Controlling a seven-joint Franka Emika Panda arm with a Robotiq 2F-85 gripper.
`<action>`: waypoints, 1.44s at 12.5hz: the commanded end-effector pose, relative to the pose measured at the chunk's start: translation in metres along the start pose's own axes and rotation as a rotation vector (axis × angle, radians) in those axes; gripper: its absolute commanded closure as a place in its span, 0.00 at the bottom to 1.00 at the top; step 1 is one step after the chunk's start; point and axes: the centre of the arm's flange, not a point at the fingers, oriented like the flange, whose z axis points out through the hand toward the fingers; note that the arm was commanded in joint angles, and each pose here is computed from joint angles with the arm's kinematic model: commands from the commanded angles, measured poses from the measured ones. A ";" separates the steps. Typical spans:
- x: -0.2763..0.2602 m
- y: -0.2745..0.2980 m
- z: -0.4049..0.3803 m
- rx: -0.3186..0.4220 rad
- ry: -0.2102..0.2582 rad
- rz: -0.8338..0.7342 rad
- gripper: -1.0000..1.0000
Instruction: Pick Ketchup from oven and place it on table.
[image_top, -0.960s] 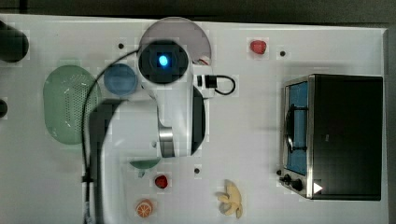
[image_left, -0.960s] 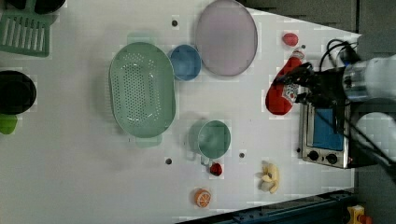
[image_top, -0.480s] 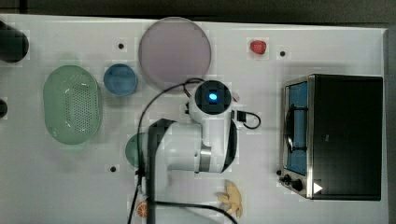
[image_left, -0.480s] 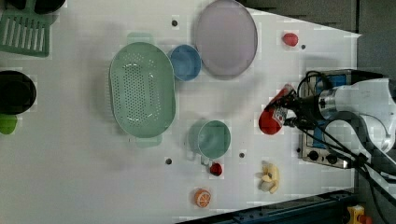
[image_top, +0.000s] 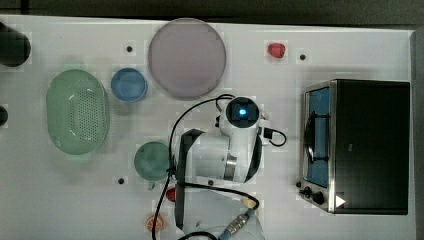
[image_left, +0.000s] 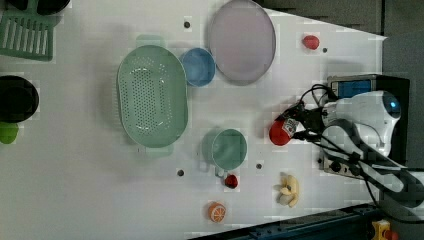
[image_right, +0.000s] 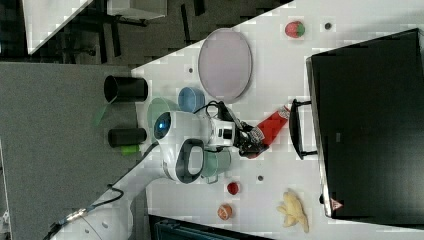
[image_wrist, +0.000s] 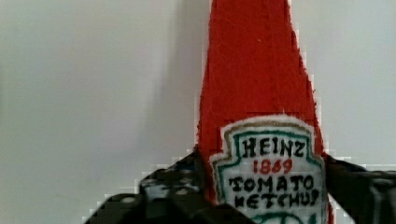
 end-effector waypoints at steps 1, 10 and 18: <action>0.008 -0.020 -0.066 0.145 0.092 0.047 0.00; -0.012 0.021 -0.383 0.307 0.104 0.110 0.00; -0.027 0.047 -0.430 0.140 0.053 0.106 0.00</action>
